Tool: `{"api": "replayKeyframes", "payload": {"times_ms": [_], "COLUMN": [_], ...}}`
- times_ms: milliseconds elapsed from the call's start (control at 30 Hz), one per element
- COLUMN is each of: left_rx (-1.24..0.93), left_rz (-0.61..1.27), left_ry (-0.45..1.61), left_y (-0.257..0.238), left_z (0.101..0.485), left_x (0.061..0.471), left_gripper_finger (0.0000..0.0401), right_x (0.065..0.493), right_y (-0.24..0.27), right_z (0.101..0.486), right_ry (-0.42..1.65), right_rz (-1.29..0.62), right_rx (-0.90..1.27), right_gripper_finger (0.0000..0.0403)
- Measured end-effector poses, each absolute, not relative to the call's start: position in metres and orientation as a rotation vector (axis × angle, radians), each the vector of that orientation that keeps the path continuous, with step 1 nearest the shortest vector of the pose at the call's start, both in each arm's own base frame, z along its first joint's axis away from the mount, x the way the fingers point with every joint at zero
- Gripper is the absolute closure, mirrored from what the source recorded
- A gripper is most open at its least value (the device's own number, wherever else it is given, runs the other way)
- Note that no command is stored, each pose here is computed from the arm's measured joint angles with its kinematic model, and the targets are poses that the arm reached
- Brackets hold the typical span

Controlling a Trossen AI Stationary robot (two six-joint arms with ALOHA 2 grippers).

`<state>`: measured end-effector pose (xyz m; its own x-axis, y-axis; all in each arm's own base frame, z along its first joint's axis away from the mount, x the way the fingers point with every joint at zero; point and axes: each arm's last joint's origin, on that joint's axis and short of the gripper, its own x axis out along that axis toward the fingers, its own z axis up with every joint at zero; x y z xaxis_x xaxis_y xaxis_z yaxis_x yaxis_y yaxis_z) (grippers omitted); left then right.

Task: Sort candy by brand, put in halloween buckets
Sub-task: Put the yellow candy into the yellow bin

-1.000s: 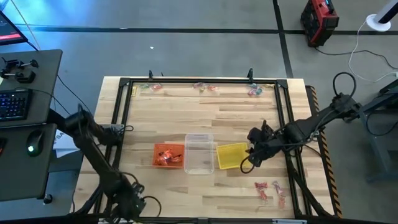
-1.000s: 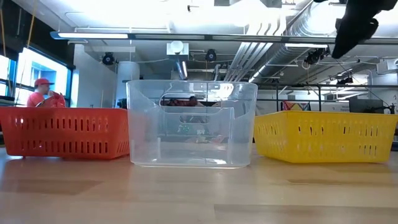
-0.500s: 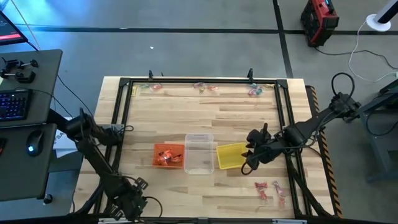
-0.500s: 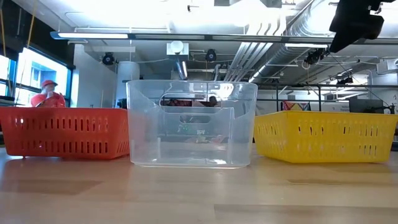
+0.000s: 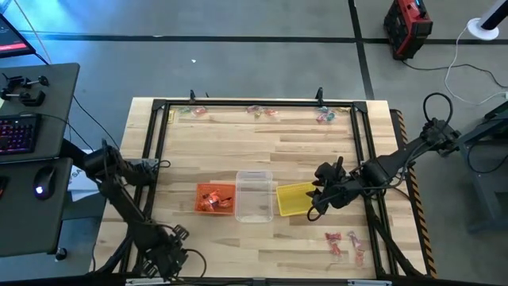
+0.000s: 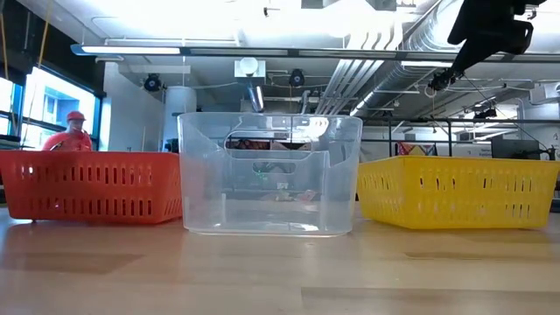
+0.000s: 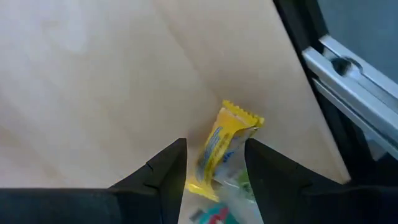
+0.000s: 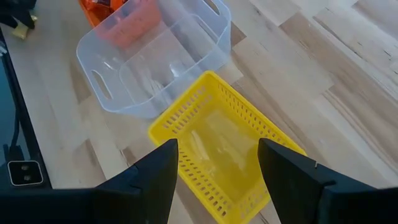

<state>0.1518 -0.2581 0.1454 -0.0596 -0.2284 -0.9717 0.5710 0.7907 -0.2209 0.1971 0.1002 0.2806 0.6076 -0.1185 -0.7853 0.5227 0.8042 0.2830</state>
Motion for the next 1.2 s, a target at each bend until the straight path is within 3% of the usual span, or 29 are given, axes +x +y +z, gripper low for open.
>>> {"api": "replayKeyframes", "payload": {"times_ms": [300, 433, 600, 667, 867, 1033, 1200], "left_rx": [0.336, 0.322, 0.247, 0.174, 0.027, 0.043, 0.1], "left_rz": [-0.598, -0.58, -0.57, -0.525, -0.475, -0.341, -0.181], "left_ry": [1.442, 1.452, 1.484, 1.513, 1.414, 1.075, 0.78], "left_y": [-0.247, -0.24, -0.233, -0.228, -0.207, -0.173, -0.131], "left_z": [0.141, 0.137, 0.139, 0.145, 0.2, 0.265, 0.296], "left_x": [0.164, 0.166, 0.176, 0.179, 0.181, 0.193, 0.234], "left_gripper_finger": [0.0265, 0.0305, 0.0385, 0.0389, 0.0396, 0.0399, 0.04], "right_x": [0.197, 0.197, 0.197, 0.197, 0.197, 0.199, 0.203], "right_y": [0.1, 0.1, 0.1, 0.1, 0.1, 0.097, 0.092], "right_z": [0.281, 0.281, 0.281, 0.281, 0.281, 0.281, 0.282], "right_ry": [0.843, 0.843, 0.843, 0.843, 0.844, 0.827, 0.783], "right_rz": [-0.392, -0.391, -0.391, -0.392, -0.39, -0.41, -0.443], "right_rx": [0.528, 0.527, 0.527, 0.527, 0.526, 0.509, 0.522], "right_gripper_finger": [0.0188, 0.0188, 0.0188, 0.0188, 0.0188, 0.0188, 0.0188]}}
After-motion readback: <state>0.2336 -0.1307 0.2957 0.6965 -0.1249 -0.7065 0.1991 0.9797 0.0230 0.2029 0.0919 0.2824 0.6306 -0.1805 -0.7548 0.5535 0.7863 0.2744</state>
